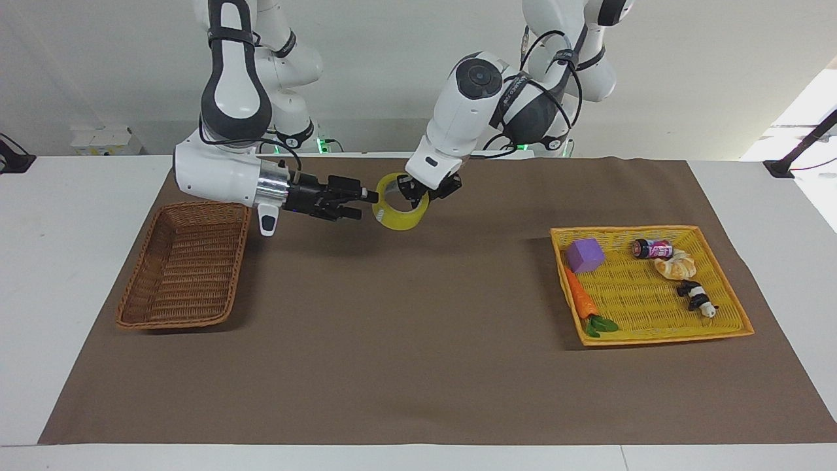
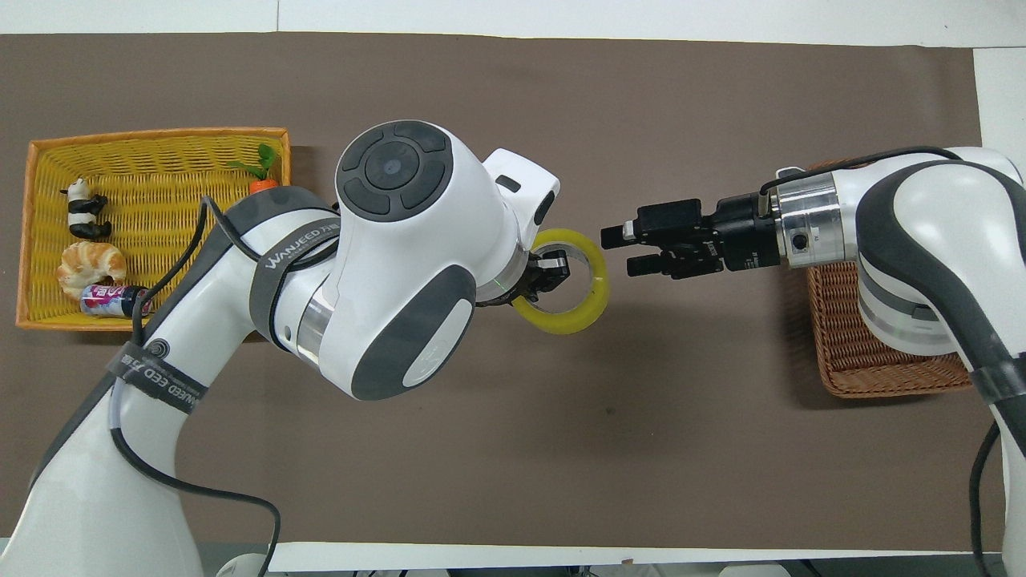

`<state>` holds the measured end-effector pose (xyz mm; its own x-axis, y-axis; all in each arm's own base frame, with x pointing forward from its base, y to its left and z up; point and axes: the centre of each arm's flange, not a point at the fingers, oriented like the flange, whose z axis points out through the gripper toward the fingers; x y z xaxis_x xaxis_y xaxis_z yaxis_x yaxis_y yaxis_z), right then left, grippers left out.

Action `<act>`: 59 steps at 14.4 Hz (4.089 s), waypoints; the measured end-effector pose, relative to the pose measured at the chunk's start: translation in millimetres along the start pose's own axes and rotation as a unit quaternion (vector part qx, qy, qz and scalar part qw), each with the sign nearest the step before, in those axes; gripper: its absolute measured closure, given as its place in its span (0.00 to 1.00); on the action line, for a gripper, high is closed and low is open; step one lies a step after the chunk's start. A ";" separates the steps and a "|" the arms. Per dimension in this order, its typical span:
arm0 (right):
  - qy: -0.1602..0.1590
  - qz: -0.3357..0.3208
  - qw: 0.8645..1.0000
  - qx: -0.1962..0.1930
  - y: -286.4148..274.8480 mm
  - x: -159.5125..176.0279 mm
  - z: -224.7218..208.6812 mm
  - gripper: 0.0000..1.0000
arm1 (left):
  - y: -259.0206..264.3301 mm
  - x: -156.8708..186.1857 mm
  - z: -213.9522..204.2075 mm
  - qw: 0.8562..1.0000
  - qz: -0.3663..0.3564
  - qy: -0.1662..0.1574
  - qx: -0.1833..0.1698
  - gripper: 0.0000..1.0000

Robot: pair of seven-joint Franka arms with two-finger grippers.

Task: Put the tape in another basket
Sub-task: 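Close the right gripper on the tape roll held by the left gripper, then open the left gripper and withdraw it while the right gripper holds the tape, then lower the tape roll into the brown basket and open the right gripper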

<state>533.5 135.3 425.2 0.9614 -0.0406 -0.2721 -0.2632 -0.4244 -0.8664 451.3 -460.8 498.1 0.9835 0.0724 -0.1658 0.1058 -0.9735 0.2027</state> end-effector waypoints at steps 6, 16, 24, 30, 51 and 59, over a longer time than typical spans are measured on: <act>0.009 0.030 0.999 0.022 -3.4 -3.7 16.6 0.02 | -2.6 -2.2 -0.5 1.000 0.000 -0.002 0.002 0.78; -0.001 0.038 0.999 0.016 -1.5 -14.4 34.6 0.02 | -7.4 -4.6 4.6 1.000 -0.002 -0.007 0.008 0.78; -0.004 0.038 0.999 0.013 0.7 -17.4 40.9 0.43 | -10.7 -3.9 0.9 1.000 -0.005 -0.006 0.008 0.78; -0.004 0.036 0.999 0.013 -0.5 -18.2 40.8 0.44 | -11.2 -4.4 -0.4 1.000 -0.005 -0.006 0.008 0.78; 0.018 -0.011 0.997 -0.073 9.4 3.0 -31.1 0.46 | -404.8 102.7 -231.3 0.997 -0.029 0.019 0.065 0.00; 0.066 -0.055 0.986 -0.145 142.5 4.7 -314.9 0.46 | -455.7 115.0 -240.5 0.995 -0.064 0.054 0.060 0.00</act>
<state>525.8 -210.2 432.4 0.9900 -0.0891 -0.1093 -0.1407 -0.6729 -0.7263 551.5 43.3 618.8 0.9736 0.2145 -0.0775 0.2199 -0.9731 0.0687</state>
